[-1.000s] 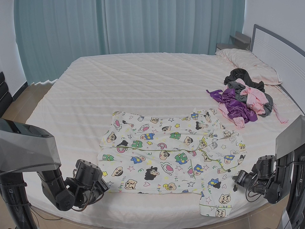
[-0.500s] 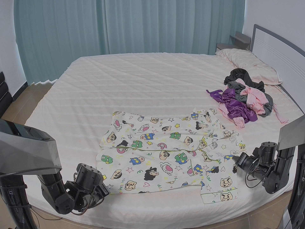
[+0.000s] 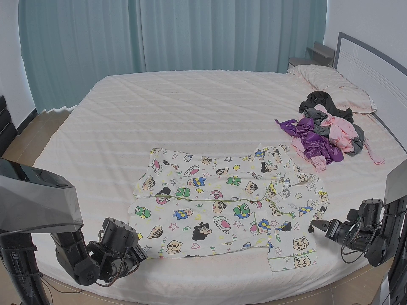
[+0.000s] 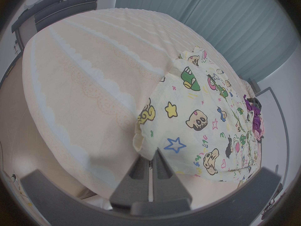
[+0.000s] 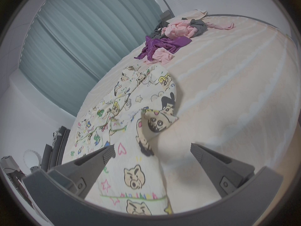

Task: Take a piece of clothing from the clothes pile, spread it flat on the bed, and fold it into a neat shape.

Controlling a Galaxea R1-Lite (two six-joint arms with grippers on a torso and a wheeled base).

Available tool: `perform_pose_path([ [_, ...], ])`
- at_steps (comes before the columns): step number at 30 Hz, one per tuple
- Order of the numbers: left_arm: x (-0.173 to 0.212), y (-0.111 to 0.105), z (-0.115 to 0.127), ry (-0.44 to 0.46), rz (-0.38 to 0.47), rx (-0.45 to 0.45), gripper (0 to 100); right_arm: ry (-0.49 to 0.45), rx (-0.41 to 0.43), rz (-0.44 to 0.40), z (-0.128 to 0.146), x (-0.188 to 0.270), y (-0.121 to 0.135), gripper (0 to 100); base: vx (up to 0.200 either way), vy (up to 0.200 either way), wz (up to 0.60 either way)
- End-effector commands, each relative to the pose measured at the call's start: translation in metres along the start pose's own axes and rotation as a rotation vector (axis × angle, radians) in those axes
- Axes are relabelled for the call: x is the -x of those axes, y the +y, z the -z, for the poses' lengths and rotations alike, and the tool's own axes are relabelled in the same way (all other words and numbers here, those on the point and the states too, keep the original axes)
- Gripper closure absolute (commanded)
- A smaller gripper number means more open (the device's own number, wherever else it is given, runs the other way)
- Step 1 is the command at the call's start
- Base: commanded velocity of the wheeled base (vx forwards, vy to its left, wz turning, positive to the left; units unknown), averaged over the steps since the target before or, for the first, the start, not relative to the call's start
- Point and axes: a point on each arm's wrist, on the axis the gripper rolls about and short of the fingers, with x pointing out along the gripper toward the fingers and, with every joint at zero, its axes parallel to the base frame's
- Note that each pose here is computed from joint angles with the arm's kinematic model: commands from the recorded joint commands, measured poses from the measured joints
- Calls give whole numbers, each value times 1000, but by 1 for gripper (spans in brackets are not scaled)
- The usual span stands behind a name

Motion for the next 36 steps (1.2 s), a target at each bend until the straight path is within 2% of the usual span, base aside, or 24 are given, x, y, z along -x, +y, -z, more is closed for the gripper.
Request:
perform_pose_path([
  [1,0,1,0,2,-1,0,100,44,12,7,4,18,1,0,0,0,0],
  [10,1,0,1,3,4,0,100,286,105,-19,40,14,20,0,0,0,0],
  [19,2,0,2,5,6,-4,100,354,117,4,53,7,18,0,0,0,0],
  [20,2,0,2,5,6,-5,100,357,117,8,54,7,17,100,0,0,0],
  [30,4,-2,1,-6,12,-1,100,314,116,61,51,8,16,100,0,0,0],
  [32,13,-4,-4,-25,39,4,100,301,125,100,50,12,17,100,0,0,0],
  [36,28,-7,-8,-47,79,11,100,347,130,139,49,26,18,100,0,0,0],
])
